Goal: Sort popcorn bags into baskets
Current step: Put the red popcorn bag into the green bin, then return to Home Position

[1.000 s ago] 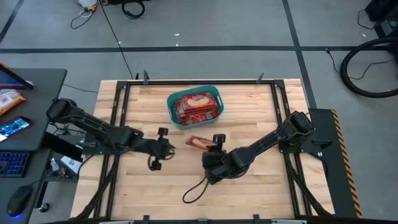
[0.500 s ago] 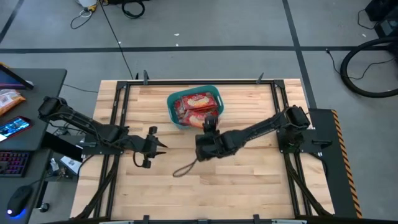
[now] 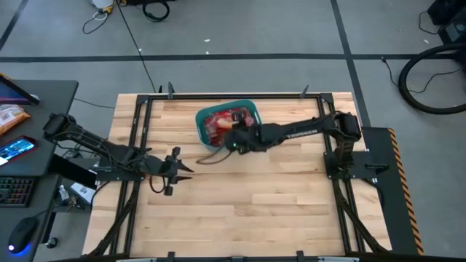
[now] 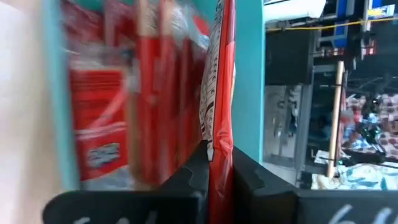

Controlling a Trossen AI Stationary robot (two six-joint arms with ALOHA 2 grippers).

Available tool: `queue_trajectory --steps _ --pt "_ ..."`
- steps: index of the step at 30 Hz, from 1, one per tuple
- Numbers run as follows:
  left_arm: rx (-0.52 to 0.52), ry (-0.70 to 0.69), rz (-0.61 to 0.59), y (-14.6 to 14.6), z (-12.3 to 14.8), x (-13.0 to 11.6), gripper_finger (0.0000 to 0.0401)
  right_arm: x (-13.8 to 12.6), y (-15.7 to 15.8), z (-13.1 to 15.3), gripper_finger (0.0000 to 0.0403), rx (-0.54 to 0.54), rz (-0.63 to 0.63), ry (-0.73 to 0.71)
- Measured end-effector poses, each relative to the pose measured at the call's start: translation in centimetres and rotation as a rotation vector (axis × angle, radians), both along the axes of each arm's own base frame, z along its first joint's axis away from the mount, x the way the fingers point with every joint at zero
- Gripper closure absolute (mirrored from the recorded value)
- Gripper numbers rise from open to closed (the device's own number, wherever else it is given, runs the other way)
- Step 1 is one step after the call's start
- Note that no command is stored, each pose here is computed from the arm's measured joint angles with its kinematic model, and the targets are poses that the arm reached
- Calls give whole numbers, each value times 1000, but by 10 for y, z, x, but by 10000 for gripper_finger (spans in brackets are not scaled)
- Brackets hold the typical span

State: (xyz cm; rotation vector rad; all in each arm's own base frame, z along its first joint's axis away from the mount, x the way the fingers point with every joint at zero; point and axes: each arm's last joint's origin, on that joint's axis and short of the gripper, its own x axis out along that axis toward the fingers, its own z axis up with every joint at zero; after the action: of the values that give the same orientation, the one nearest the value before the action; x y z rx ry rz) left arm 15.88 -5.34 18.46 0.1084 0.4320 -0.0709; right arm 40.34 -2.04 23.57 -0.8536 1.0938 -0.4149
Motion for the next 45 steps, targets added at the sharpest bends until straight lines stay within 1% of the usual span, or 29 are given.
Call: queue_trajectory --steps 2,4,7,8,11,17,22,24,28,30,33,35,38,41,45 --pt "-8 -9 -8 1 -3 -3 285 2 -13 -2 375 -4 21 -11" --pt "-15 -16 -6 2 -4 -6 285 4 -21 -4 375 12 68 -15" --pt "-42 -35 2 4 -4 -10 285 6 -32 -7 370 65 143 -33" --pt "-50 -44 4 4 -4 -11 285 5 -36 -8 366 78 148 -28" --pt "-76 -51 14 6 -4 -15 285 2 -48 -9 349 88 99 -33" --pt "-100 -49 24 6 -3 -16 285 -9 -56 -11 310 46 -43 26" --pt "-96 -39 24 6 -4 -16 285 -22 -47 -6 294 113 -88 54" --pt "-100 -50 23 6 -3 -16 285 -27 -43 0 291 134 -114 44" --pt "-78 -95 6 6 1 -16 285 -40 -36 21 289 196 -175 -47" --pt "-67 -107 0 7 3 -18 285 -48 -33 33 289 267 -198 -102" --pt "-76 -137 4 9 4 -21 285 -60 -33 49 288 375 -233 -179" --pt "-82 -147 4 10 -2 -24 285 -68 -33 55 288 416 -254 -214" --pt "-121 -180 12 12 -12 -31 285 -82 -31 55 288 437 -268 -264" --pt "-155 -195 21 15 -20 -36 285 -99 -29 47 288 464 -282 -339" --pt "-162 -258 14 17 -16 -42 285 -123 -23 34 288 532 -287 -500"
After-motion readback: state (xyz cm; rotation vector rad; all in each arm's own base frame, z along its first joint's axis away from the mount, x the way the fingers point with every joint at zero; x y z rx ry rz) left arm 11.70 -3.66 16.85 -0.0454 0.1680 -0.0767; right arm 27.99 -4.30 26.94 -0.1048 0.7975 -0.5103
